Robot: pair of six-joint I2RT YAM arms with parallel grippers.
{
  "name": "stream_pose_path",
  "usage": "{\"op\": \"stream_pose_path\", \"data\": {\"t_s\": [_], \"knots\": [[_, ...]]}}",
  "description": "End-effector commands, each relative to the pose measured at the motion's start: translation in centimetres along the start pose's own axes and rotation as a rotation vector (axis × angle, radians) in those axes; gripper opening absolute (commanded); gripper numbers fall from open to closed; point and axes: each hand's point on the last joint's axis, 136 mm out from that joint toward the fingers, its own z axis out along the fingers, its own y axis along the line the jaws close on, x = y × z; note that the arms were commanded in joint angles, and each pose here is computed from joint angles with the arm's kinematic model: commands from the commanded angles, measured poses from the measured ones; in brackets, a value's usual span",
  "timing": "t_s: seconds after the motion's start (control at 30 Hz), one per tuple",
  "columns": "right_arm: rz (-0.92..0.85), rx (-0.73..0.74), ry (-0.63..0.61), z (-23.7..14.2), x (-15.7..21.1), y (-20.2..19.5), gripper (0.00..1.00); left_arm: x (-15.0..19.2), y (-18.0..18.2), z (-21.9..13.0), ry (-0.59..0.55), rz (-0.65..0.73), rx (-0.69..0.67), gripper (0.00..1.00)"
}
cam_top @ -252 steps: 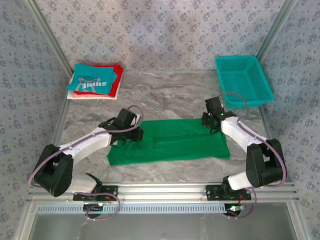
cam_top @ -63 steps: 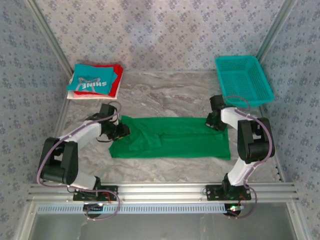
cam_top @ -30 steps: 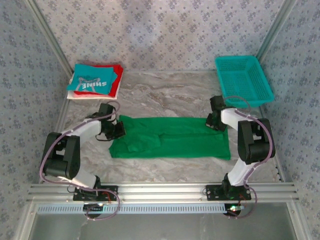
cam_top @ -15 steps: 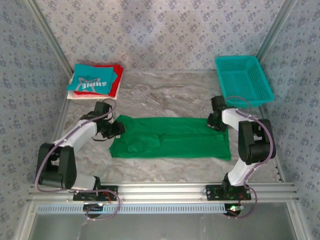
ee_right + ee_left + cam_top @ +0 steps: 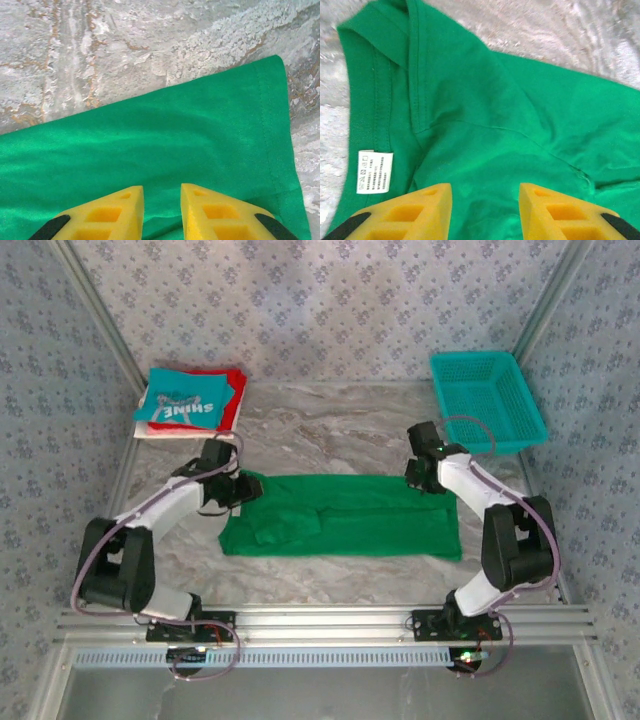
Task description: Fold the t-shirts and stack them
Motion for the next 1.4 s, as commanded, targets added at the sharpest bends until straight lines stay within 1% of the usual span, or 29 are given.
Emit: {"op": "stream_pose_path", "data": {"t_s": [0.0,0.13,0.23,0.33,0.43,0.5,0.57,0.63,0.67,0.73,0.77,0.8,0.87,0.93,1.0,1.03,1.13,1.27,1.33,1.37], "knots": [[-0.053,0.043,-0.029,-1.3,-0.3,-0.8,0.28,0.3,0.4,1.8,0.018,-0.024,-0.004,0.38],[-0.066,0.014,-0.085,-2.3,-0.5,-0.5,0.31,0.2,1.5,3.8,0.044,-0.036,-0.052,0.36],[-0.064,-0.028,-0.185,-3.9,-1.7,0.0,0.33,-0.5,1.3,5.3,0.058,-0.032,-0.047,0.36],[-0.055,-0.103,-0.311,-6.3,-2.5,0.4,0.36,-2.0,0.8,6.9,0.064,-0.011,-0.052,0.35],[-0.040,-0.200,-0.433,-8.6,-2.3,0.5,0.39,-4.6,-0.8,8.8,0.063,0.036,-0.040,0.34],[-0.023,-0.239,-0.491,-9.8,-1.7,0.1,0.41,-6.7,-2.4,10.1,0.058,0.065,-0.022,0.34],[-0.013,-0.269,-0.533,-10.7,-0.9,-0.4,0.44,-9.6,-5.0,11.6,0.037,0.114,0.021,0.34],[-0.007,-0.298,-0.558,-11.2,-0.1,-0.7,0.49,-12.6,-7.6,12.8,0.007,0.155,0.064,0.35],[-0.015,-0.322,-0.566,-11.4,0.3,-0.6,0.53,-14.3,-9.2,13.2,-0.005,0.172,0.090,0.35],[-0.026,-0.334,-0.559,-11.5,0.9,-0.6,0.56,-17.2,-11.4,13.3,-0.024,0.195,0.113,0.35],[-0.038,-0.334,-0.547,-11.4,1.2,-0.6,0.56,-19.2,-13.1,12.3,-0.065,0.217,0.132,0.35],[-0.048,-0.334,-0.540,-11.5,1.3,-0.6,0.56,-20.5,-14.0,11.4,-0.095,0.230,0.139,0.35],[-0.064,-0.320,-0.510,-11.2,1.5,-0.6,0.56,-22.8,-15.7,8.6,-0.183,0.261,0.148,0.37],[-0.085,-0.313,-0.482,-10.8,1.6,-0.3,0.57,-24.0,-16.2,5.7,-0.257,0.272,0.139,0.39],[-0.093,-0.307,-0.456,-10.1,1.5,0.1,0.57,-23.7,-16.2,2.8,-0.308,0.264,0.149,0.41],[-0.097,-0.310,-0.445,-9.8,1.4,0.4,0.57,-23.0,-15.9,1.8,-0.326,0.259,0.153,0.41],[-0.094,-0.319,-0.420,-8.5,1.1,1.4,0.57,-19.4,-13.9,-0.5,-0.371,0.200,0.159,0.42],[-0.094,-0.341,-0.400,-7.1,0.4,3.1,0.57,-13.5,-10.2,-0.3,-0.316,0.105,0.126,0.39],[-0.109,-0.346,-0.394,-6.8,0.0,3.9,0.57,-11.4,-9.1,-0.2,-0.303,0.093,0.111,0.35],[-0.114,-0.340,-0.387,-6.6,-0.3,4.2,0.57,-10.4,-8.7,0.0,-0.299,0.089,0.102,0.35]]}}
